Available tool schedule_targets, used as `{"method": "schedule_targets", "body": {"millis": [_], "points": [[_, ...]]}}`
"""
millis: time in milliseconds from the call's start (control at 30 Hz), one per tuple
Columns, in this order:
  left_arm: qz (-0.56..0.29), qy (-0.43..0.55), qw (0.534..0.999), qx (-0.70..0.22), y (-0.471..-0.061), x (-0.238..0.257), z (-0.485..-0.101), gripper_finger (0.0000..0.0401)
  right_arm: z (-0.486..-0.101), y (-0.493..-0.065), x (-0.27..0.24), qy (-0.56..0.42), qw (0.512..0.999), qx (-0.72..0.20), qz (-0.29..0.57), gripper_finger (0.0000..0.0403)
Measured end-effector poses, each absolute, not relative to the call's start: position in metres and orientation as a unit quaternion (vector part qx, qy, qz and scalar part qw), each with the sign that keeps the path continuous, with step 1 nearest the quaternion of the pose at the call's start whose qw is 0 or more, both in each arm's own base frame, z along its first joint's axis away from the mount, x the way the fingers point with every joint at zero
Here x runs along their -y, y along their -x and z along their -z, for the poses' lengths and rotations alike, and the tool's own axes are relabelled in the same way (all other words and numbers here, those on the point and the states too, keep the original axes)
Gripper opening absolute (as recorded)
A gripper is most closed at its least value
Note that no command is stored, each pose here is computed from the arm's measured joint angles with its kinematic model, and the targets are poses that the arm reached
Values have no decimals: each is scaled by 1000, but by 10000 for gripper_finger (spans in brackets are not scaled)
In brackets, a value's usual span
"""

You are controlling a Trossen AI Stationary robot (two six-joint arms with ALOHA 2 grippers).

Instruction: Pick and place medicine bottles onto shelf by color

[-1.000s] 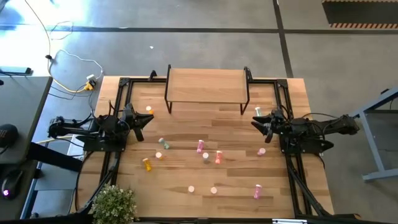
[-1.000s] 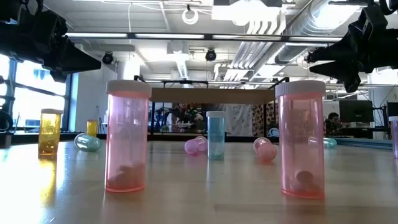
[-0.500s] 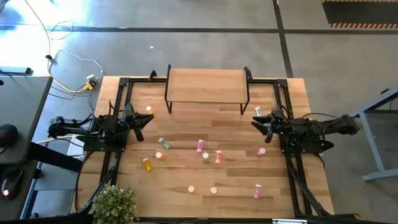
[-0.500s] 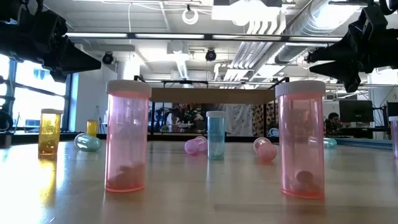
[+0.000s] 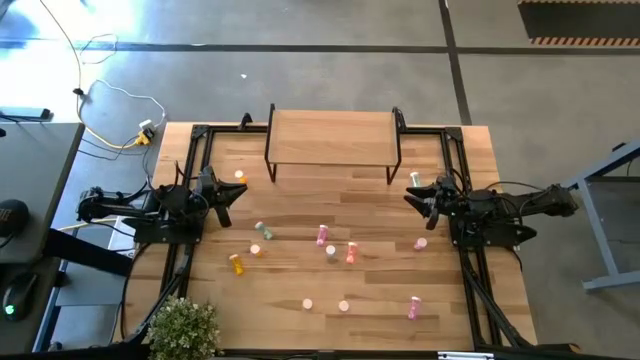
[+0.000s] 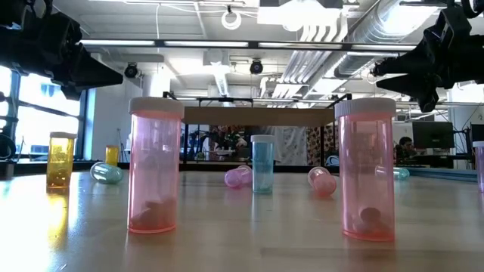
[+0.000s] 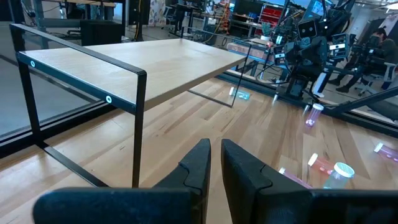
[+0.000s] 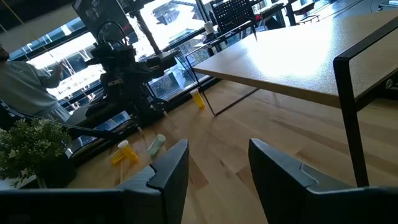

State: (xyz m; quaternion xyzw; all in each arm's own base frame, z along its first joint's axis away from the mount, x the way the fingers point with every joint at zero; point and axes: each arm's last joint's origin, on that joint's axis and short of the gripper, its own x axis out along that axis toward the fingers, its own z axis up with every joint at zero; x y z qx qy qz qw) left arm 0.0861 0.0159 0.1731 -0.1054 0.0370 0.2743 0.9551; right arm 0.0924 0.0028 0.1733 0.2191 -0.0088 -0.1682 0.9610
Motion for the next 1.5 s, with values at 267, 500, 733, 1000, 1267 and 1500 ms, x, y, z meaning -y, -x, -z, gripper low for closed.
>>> {"method": "schedule_targets", "body": {"millis": [267, 500, 733, 1000, 1267, 1500], "points": [[-278, 105, 954, -35, -86, -16, -173, 31, -173, -92, -3, -219, 961, 9, 168, 158], [-264, 107, 958, -37, -86, -15, -173, 31, -173, -92, -3, -219, 961, 9, 168, 158], [-256, 131, 957, -28, -87, -15, -174, 31, -173, -92, -3, -219, 961, 9, 168, 158], [-256, 159, 953, -26, -87, -15, -173, 34, -173, -92, -3, -219, 961, 9, 168, 158], [-313, 176, 933, -7, -85, -18, -173, 86, -173, -92, -3, -219, 961, 9, 168, 158], [-358, 179, 916, 8, -83, -20, -174, 159, -173, -92, -3, -219, 961, 9, 168, 158]]}}
